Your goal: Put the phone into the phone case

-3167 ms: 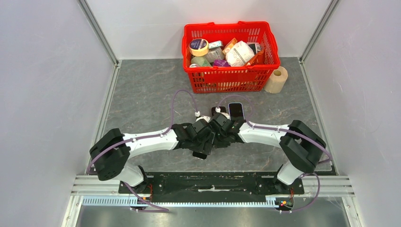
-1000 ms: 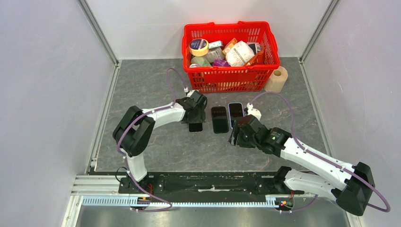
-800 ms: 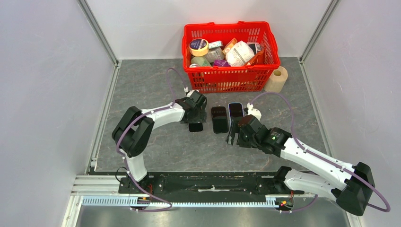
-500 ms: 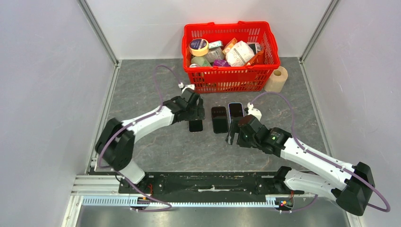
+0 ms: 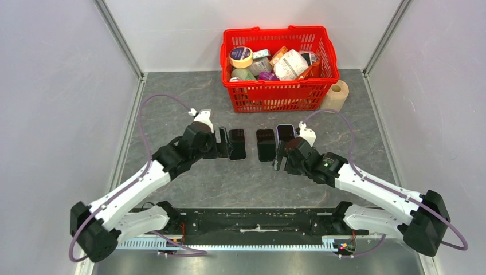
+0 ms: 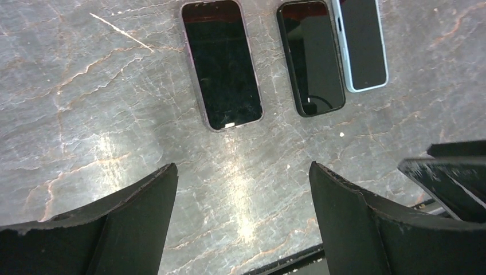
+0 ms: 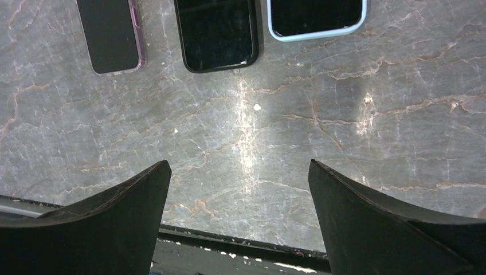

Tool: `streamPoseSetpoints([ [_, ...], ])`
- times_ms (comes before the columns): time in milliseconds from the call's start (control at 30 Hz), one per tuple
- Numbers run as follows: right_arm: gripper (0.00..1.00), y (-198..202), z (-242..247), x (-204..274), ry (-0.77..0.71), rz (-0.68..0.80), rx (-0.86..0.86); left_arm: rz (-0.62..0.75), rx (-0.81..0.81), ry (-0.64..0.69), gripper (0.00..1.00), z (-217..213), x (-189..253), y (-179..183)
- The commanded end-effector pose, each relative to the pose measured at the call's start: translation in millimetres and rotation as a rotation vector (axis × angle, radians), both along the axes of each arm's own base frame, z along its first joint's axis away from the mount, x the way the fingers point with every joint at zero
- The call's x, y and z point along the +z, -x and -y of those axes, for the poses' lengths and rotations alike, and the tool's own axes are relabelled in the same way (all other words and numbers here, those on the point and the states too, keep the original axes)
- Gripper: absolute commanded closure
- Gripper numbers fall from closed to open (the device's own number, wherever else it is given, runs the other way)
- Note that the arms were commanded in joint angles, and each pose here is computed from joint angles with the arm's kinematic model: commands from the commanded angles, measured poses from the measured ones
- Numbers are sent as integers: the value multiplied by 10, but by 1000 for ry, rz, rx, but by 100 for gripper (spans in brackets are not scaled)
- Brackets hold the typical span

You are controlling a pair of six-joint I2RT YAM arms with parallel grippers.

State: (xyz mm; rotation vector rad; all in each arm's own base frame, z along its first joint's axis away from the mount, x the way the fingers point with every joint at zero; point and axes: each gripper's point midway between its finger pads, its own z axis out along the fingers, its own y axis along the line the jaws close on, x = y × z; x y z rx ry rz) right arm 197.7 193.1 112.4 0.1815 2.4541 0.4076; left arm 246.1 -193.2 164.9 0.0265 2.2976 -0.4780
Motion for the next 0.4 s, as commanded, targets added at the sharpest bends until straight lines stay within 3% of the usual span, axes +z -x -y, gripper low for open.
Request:
streamPoseSetpoints([
  [0, 3, -288, -111, 300, -60, 110, -75, 24, -20, -6, 9, -146, 95, 176],
  [367, 3, -354, -132, 345, -104, 135, -124, 13, 23, -25, 9, -336, 90, 312],
])
